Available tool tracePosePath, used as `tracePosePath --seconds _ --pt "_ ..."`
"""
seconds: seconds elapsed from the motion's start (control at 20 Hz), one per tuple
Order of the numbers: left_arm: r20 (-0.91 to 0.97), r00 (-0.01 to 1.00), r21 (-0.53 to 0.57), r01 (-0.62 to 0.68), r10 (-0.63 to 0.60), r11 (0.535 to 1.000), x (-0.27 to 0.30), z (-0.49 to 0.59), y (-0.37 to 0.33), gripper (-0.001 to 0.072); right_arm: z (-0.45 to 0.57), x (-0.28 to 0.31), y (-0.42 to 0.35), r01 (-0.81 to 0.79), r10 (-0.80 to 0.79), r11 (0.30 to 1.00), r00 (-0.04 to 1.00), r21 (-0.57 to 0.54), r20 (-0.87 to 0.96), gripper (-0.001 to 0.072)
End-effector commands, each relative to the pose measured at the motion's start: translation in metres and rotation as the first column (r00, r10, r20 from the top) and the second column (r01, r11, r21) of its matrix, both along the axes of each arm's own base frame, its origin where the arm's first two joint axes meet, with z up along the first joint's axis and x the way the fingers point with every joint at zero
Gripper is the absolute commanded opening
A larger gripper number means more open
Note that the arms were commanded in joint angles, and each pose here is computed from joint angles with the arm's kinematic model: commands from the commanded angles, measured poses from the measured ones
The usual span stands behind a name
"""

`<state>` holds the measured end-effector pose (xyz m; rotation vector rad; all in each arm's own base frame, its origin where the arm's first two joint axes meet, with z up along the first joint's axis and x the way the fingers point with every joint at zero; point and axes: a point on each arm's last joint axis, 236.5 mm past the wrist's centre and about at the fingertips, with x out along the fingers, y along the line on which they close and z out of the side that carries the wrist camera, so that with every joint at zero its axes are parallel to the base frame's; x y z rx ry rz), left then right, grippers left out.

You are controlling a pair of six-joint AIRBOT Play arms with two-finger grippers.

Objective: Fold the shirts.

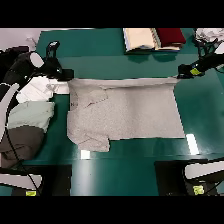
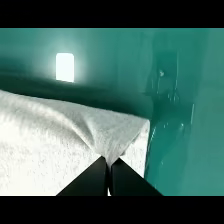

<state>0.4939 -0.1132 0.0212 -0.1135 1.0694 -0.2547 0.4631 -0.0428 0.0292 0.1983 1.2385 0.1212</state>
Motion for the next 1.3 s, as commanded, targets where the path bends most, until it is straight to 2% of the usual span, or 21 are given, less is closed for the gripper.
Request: tracePosePath --seconds 0.0,0.15,0.45,0.5,0.55,0.6,0.65,0.85,1.1,1.25 --pt "-0.182 0.982 0.028 0.054 -0.048 0.998 -0.039 -0.027 0.012 0.0021 -0.009 -0.020 -0.010 -0.005 0.004 0.999 0.999 -0.039 -0.047 0.0009" --pt "-0.273 0.959 -0.016 0.071 -0.073 0.997 -0.066 -0.055 0.002 0.0021 -0.030 -0.047 -0.010 -0.006 0.001 0.999 0.994 -0.052 -0.106 0.0010" --pt "-0.328 0.943 -0.078 0.040 -0.064 0.996 -0.084 -0.077 -0.009 0.0022 -0.055 -0.064 -0.003 -0.004 -0.002 0.999 0.989 -0.042 -0.145 0.0012" --pt "-0.332 0.941 -0.078 0.042 -0.065 0.996 -0.085 -0.076 -0.009 0.0070 -0.055 -0.063 -0.003 -0.003 -0.003 0.999 0.990 -0.039 -0.142 0.0037" --pt "-0.335 0.940 -0.078 0.043 -0.067 0.996 -0.086 -0.074 -0.009 0.0388 -0.052 -0.062 -0.002 -0.003 -0.002 0.999 0.990 -0.036 -0.139 0.0236" --pt "-0.338 0.939 -0.066 0.051 -0.070 0.997 -0.088 -0.070 -0.006 0.0497 -0.047 -0.060 -0.002 -0.005 0.000 0.999 0.991 -0.037 -0.135 0.0370" --pt "-0.334 0.939 -0.051 0.061 -0.075 0.997 -0.091 -0.059 -0.003 0.0478 -0.039 -0.059 -0.004 -0.008 0.003 0.999 0.991 -0.037 -0.131 0.0377" --pt "-0.263 0.965 0.032 0.022 -0.012 0.999 -0.123 -0.001 0.022 0.0478 0.004 -0.073 0.000 -0.028 0.023 0.999 0.993 -0.039 -0.116 0.0377" --pt "-0.381 0.921 0.008 -0.085 0.081 0.996 -0.243 -0.032 0.031 0.0478 0.021 -0.107 0.007 -0.009 0.007 0.998 0.999 -0.061 -0.033 0.0377" --pt "-0.465 0.881 -0.072 -0.142 0.093 0.987 -0.293 -0.061 0.015 0.0479 0.016 -0.122 0.010 0.001 -0.002 0.998 1.000 -0.065 -0.012 0.0377"
